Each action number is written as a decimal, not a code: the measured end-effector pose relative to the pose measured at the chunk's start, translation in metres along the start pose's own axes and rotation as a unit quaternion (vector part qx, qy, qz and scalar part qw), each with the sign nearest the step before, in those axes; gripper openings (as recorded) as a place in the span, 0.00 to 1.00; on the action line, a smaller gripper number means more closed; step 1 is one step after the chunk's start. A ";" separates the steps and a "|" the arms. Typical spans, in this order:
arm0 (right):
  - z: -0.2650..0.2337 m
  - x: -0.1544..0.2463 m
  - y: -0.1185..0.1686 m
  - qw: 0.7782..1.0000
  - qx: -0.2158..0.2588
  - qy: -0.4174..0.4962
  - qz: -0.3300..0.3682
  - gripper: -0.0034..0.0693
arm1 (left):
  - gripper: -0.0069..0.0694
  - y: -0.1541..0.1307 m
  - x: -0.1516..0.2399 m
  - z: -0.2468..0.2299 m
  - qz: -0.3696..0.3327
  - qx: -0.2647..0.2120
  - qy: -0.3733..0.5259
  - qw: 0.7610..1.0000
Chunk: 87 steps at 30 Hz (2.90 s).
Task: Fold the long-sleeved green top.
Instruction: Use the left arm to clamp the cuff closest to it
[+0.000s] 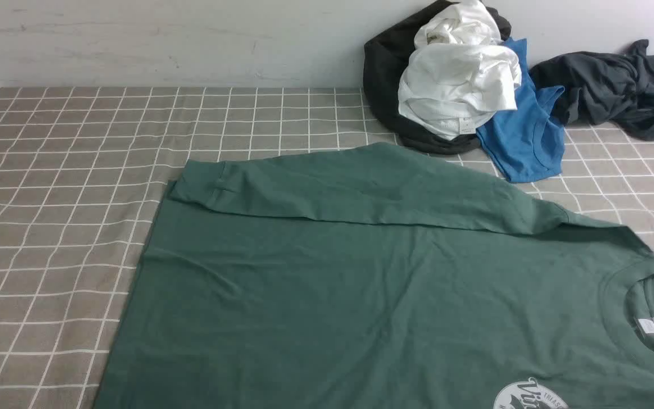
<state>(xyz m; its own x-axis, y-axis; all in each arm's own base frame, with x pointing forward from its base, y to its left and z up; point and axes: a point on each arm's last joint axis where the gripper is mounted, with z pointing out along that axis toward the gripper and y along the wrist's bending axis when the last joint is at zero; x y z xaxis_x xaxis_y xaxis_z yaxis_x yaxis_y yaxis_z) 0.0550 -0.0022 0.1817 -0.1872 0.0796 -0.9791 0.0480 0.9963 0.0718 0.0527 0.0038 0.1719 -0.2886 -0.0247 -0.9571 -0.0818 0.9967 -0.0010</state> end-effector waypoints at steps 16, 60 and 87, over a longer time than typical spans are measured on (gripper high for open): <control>0.000 0.000 0.000 1.000 0.000 0.000 0.000 0.03 | 0.08 0.000 0.000 0.000 0.000 0.000 0.000 1.000; -0.001 -0.004 0.016 0.863 -0.090 0.020 0.497 0.03 | 0.08 -0.016 -0.016 -0.003 -0.544 0.123 -0.028 0.829; 0.053 -0.145 0.039 0.975 -0.127 0.181 -0.005 0.03 | 0.11 -0.041 -0.170 0.037 0.123 0.205 0.337 0.910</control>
<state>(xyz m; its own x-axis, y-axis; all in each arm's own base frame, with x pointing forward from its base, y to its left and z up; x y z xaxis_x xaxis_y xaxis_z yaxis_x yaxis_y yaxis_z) 0.1363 0.0233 0.3168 -0.5227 0.0303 -0.8520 -0.1915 0.9697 0.1520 0.1405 -0.0304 0.3238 -0.7815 0.2997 -0.5473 0.3882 0.9202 -0.0504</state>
